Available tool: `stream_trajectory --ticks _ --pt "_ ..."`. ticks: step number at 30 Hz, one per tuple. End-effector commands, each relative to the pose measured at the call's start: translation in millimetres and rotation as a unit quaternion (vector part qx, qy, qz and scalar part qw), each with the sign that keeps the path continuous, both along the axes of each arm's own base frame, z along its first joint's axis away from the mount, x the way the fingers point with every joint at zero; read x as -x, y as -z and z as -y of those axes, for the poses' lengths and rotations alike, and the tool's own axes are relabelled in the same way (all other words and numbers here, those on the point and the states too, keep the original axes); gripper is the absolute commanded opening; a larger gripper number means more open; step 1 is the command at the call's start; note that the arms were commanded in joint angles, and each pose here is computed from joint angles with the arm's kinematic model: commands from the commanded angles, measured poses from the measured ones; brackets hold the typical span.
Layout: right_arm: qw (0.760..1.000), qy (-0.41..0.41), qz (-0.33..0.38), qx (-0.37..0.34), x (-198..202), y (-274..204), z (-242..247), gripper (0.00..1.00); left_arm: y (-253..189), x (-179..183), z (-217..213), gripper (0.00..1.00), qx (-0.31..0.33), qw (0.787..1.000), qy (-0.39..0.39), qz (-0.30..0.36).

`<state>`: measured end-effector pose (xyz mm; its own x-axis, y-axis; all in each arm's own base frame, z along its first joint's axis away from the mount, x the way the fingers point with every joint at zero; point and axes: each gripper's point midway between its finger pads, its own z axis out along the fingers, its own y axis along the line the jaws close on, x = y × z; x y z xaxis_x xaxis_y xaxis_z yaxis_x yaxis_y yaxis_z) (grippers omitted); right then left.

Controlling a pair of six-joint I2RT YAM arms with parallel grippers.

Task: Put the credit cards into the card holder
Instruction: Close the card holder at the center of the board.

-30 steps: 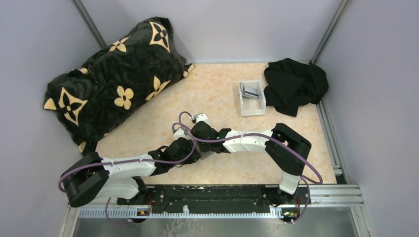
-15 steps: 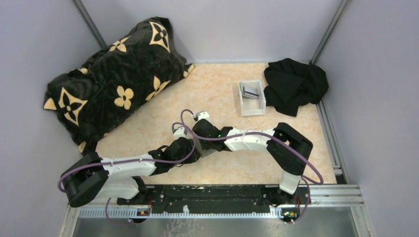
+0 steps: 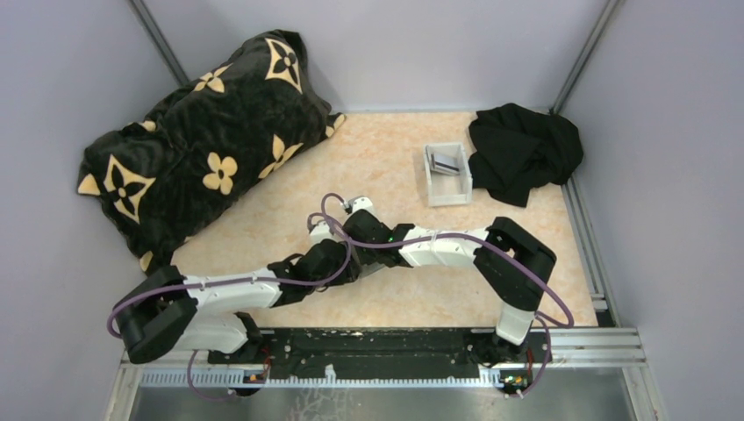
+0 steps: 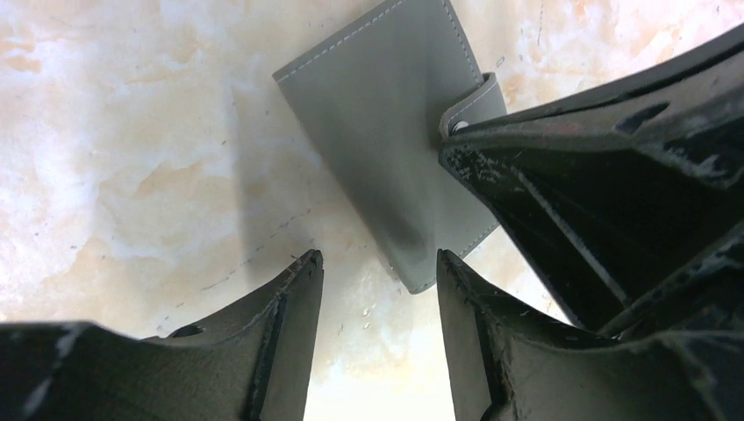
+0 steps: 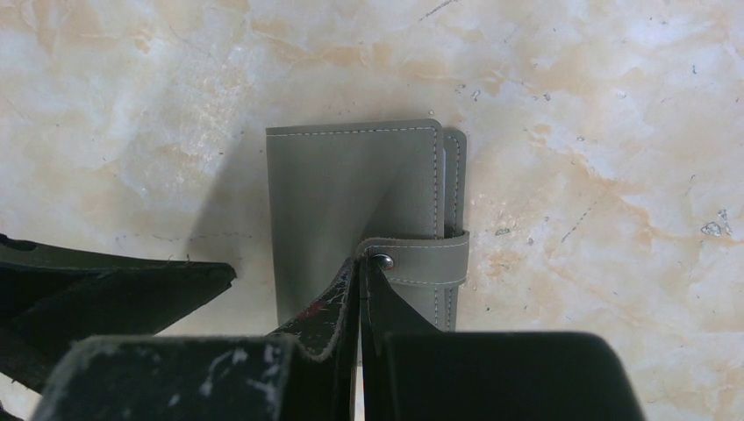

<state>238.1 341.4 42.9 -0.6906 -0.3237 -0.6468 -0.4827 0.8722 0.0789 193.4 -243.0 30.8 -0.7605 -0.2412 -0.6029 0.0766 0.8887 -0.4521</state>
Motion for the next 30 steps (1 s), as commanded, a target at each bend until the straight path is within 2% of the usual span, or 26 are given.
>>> stream_trajectory --ticks 1,9,16,30 --pt "0.999 0.005 0.032 -0.022 -13 -30 -2 0.0 -2 -12 6 0.58 -0.013 1.0 -0.003 0.018" --pt "0.999 0.009 0.038 -0.026 -17 -35 0 0.0 11 -15 7 0.48 -0.021 1.0 -0.008 0.011" --pt "0.999 0.008 0.032 -0.021 -19 -27 1 0.03 16 -15 4 0.47 -0.02 1.0 -0.011 0.004" --pt "0.999 -0.01 0.013 -0.03 -13 -23 -7 0.0 19 -15 6 0.47 -0.023 1.0 -0.006 0.0"
